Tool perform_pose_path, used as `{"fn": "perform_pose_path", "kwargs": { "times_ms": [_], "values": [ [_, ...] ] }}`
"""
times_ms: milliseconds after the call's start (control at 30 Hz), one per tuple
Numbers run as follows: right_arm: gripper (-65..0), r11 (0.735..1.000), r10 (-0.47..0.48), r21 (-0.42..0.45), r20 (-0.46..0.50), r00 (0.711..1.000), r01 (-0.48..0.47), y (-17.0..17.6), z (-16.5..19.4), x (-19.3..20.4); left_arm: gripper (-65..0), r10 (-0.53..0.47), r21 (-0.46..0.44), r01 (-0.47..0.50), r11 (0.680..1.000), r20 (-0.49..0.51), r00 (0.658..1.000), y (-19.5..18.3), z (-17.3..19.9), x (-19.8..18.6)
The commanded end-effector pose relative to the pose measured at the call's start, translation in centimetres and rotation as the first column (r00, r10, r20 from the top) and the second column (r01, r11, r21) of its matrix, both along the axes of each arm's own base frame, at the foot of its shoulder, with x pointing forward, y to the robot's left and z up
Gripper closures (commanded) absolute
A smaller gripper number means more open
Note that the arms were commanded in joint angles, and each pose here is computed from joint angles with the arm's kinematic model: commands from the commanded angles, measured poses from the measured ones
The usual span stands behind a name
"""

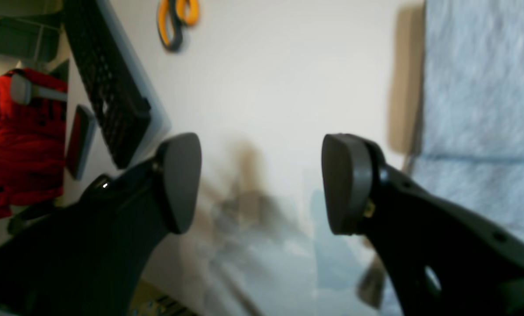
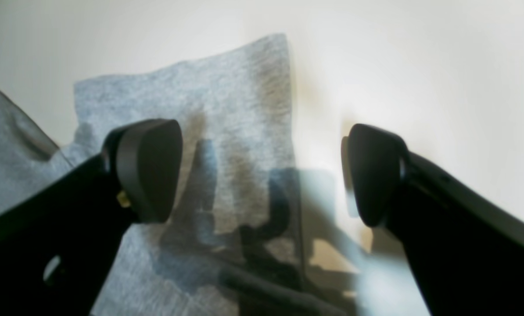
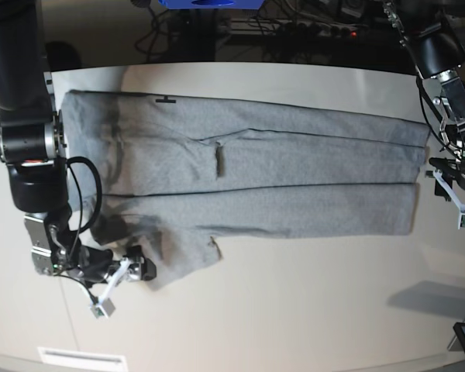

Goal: Fold the T-shirt properly
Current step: 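Open both grippers and release the folded hem edge, then move the right gripper to the shirt's sleeve end and grasp it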

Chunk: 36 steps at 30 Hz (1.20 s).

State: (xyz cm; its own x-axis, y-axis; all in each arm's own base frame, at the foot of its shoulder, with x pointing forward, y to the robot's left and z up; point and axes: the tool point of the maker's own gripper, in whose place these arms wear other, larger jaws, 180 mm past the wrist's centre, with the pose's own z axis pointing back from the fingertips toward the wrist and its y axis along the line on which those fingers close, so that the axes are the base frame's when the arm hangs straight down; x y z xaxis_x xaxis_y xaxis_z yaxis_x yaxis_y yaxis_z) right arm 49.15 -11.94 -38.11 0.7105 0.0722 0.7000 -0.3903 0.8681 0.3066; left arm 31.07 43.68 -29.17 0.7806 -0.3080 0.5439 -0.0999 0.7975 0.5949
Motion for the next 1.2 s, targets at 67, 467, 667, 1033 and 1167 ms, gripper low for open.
{"fn": "perform_pose_path", "kwargs": {
  "times_ms": [67, 467, 667, 1033, 1167],
  "values": [
    [-57.0, 1.000, -0.013, 0.027, 0.064, 0.998, 0.012, 0.1, 2.3, 1.8, -42.2, -0.008, 0.048, 0.006, 0.999, 0.046, 0.999, 0.7, 2.2, 0.4],
    [-56.1, 0.998, 0.070, -0.007, 0.007, 0.998, -0.070, 2.9, -0.4, -0.4, -42.2, -0.008, 0.048, 0.006, 0.999, 0.042, 0.999, 0.7, 2.1, 0.3],
    [-35.7, 0.997, 0.071, -0.005, 0.007, 0.997, -0.071, 3.0, -0.4, -0.4, -42.2, -0.005, 0.045, 0.004, 0.999, 0.039, 0.999, 0.7, 1.9, 0.3],
    [-0.1, 0.998, 0.069, 0.000, 0.011, 0.998, -0.069, 3.1, -0.3, -0.3, -42.2, -0.009, 0.043, 0.007, 0.999, 0.041, 0.999, 0.6, 1.9, 0.5],
    [-0.1, 0.996, 0.085, 0.000, 0.037, 0.996, -0.085, 3.4, 0.6, 0.2, -42.2, -0.012, 0.039, 0.011, 0.999, 0.039, 0.999, 0.4, 1.8, 0.6]
  ]
}}
